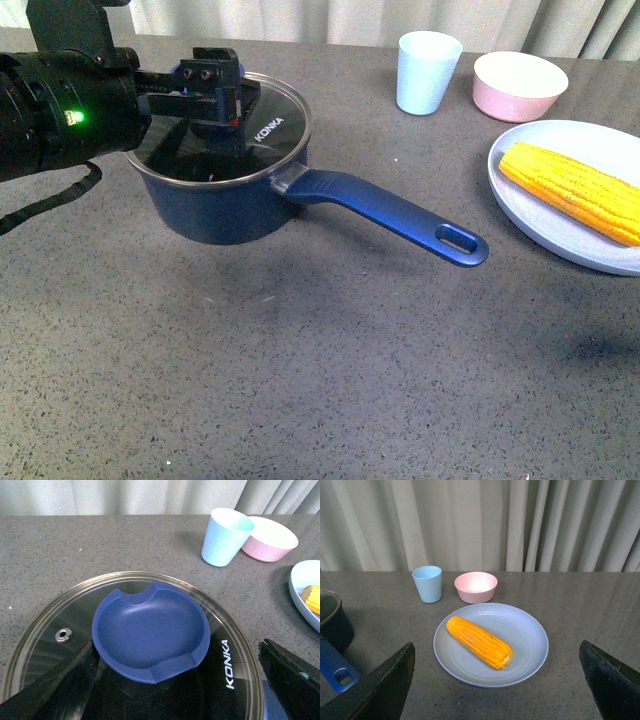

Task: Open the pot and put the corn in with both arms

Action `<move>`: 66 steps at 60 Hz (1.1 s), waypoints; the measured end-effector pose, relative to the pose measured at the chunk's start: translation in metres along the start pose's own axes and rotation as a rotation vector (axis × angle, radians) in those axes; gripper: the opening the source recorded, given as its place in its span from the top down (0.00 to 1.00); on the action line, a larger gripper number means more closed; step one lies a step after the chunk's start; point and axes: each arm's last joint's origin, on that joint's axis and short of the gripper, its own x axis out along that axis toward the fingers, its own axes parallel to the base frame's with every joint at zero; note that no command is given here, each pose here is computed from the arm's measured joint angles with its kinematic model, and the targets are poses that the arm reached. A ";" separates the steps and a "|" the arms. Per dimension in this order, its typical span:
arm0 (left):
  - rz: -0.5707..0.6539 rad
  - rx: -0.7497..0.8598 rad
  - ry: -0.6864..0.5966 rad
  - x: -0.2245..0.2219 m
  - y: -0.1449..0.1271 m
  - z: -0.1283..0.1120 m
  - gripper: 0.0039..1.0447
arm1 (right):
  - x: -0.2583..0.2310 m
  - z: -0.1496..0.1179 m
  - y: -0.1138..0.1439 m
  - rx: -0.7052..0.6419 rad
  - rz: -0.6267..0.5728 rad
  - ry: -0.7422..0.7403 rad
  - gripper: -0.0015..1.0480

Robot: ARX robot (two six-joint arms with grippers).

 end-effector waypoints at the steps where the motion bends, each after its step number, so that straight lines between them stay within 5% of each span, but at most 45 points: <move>1: 0.000 0.001 0.001 0.001 0.000 0.000 0.08 | 0.000 0.000 0.000 0.000 0.000 0.000 0.09; 38: 0.048 0.019 0.014 0.024 -0.007 0.004 0.08 | 0.000 0.000 0.000 0.000 0.000 0.000 0.09; 52: 0.087 0.017 0.015 0.026 -0.007 0.004 0.42 | 0.000 0.000 0.000 0.000 0.000 0.000 0.09; 66: 0.093 0.023 0.006 0.025 -0.009 0.007 0.46 | 0.000 0.000 0.000 0.000 0.000 0.000 0.09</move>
